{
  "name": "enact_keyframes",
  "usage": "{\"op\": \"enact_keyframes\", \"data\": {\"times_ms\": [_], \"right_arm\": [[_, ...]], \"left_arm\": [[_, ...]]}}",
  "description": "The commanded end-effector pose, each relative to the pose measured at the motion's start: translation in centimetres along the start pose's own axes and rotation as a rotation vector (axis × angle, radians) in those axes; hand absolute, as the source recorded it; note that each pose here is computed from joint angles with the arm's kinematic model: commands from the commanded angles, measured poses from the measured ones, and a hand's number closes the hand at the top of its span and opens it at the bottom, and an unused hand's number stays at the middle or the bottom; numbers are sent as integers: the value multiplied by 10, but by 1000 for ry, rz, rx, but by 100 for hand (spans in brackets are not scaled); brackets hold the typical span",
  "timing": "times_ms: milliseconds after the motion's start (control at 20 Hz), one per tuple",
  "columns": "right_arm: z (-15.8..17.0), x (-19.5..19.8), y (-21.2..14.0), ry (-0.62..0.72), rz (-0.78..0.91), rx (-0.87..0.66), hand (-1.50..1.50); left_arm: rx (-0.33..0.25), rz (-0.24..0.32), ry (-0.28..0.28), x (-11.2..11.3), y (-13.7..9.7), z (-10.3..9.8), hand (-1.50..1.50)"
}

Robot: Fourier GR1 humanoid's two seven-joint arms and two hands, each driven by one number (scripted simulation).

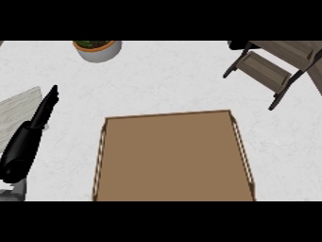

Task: Pick the pear from the tray and place it in the tiered basket

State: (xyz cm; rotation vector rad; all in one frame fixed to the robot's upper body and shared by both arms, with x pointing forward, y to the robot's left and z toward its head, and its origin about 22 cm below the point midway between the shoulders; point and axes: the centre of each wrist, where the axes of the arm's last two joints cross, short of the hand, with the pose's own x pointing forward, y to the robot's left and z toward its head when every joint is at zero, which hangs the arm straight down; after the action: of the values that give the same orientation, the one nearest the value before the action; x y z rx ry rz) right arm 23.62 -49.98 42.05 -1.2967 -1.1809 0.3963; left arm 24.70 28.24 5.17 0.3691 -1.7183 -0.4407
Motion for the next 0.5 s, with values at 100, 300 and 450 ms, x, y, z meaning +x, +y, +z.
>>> {"op": "enact_keyframes", "data": {"times_ms": [100,300,450], "right_arm": [[26,20,-45,-59,-57,-52,150],[38,45,-56,-52,-121,-49,150],[32,47,-55,-7,-115,-51,150]], "left_arm": [[-38,23,-51,8,-10,-3,0],[-74,16,-62,22,-15,-22,0],[-94,21,-90,18,-26,-29,0]]}}
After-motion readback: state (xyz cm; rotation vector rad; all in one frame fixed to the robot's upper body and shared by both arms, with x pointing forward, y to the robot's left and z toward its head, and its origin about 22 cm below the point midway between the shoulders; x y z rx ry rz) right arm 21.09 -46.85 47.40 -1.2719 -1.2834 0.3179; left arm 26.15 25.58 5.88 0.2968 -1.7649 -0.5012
